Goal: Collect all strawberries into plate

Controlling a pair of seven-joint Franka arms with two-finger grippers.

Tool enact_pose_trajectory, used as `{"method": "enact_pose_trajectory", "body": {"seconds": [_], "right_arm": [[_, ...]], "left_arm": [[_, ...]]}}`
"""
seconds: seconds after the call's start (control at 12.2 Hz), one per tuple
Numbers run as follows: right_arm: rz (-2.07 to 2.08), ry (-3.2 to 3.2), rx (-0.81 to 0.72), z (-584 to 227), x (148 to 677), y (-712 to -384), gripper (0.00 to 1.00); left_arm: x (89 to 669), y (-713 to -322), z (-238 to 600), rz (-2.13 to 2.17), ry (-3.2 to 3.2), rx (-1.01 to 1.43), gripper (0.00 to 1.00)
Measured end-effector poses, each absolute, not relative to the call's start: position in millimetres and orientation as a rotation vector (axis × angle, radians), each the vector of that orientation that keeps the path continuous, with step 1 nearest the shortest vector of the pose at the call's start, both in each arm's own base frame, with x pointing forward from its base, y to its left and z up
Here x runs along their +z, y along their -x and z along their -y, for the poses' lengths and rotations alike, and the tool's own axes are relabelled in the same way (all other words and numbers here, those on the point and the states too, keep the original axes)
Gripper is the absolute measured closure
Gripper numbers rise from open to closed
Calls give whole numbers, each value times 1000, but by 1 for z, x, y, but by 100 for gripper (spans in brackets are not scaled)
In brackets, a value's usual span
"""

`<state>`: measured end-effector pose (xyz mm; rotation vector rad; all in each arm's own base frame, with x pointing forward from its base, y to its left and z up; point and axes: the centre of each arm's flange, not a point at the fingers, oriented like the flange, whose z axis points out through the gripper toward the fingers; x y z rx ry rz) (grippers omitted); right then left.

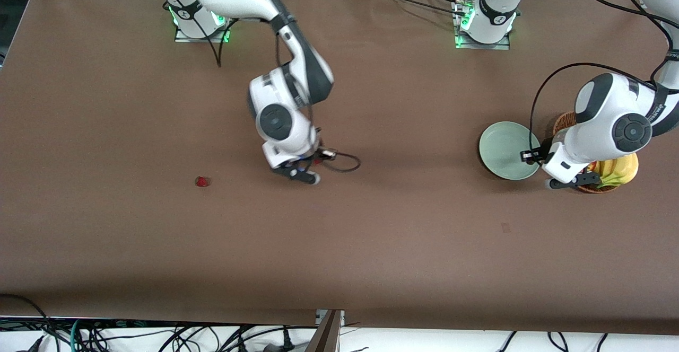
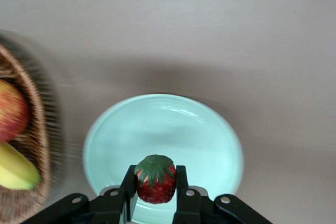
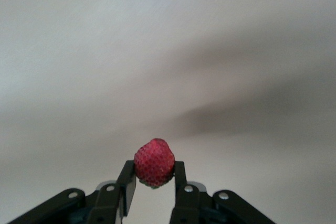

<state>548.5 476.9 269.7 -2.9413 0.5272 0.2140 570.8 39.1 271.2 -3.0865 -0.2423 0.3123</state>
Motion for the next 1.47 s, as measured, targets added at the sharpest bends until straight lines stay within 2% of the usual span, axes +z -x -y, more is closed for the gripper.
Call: {"method": "enact_pose_trajectory", "body": {"seconds": [0.25,0.49,0.57,0.65,0.74,0.82,1.06,1.14,1.31,1.47], "right_arm": [[-625,2858,159,-551,237,-492,63],[-669,2820,108,-579,197,-464,58],[-674,2821,100,-579,189,-463,48],[-677,2821,96,-578,188,-464,35],[-679,2817,90,-577,190,-467,26],[-681,2817,88,-576,196,-470,13],[-683,2908,114,-534,241,-511,11],[-621,2954,122,-510,263,-529,11],[-450,3057,167,-453,295,-561,11],[-259,3140,213,-393,303,-588,11]], "left_arm": [[220,-542,-45,145,3099,261,68],[204,-534,-42,123,3121,281,68],[203,-534,-42,116,3120,279,67],[204,-534,-42,98,3112,270,62],[204,-535,-41,84,3106,263,49],[204,-535,-41,81,3106,262,39],[214,-540,-34,62,3101,254,4],[228,-546,-21,37,3099,236,0],[270,-556,24,58,3089,176,0],[303,-554,81,173,3116,124,0]]}}
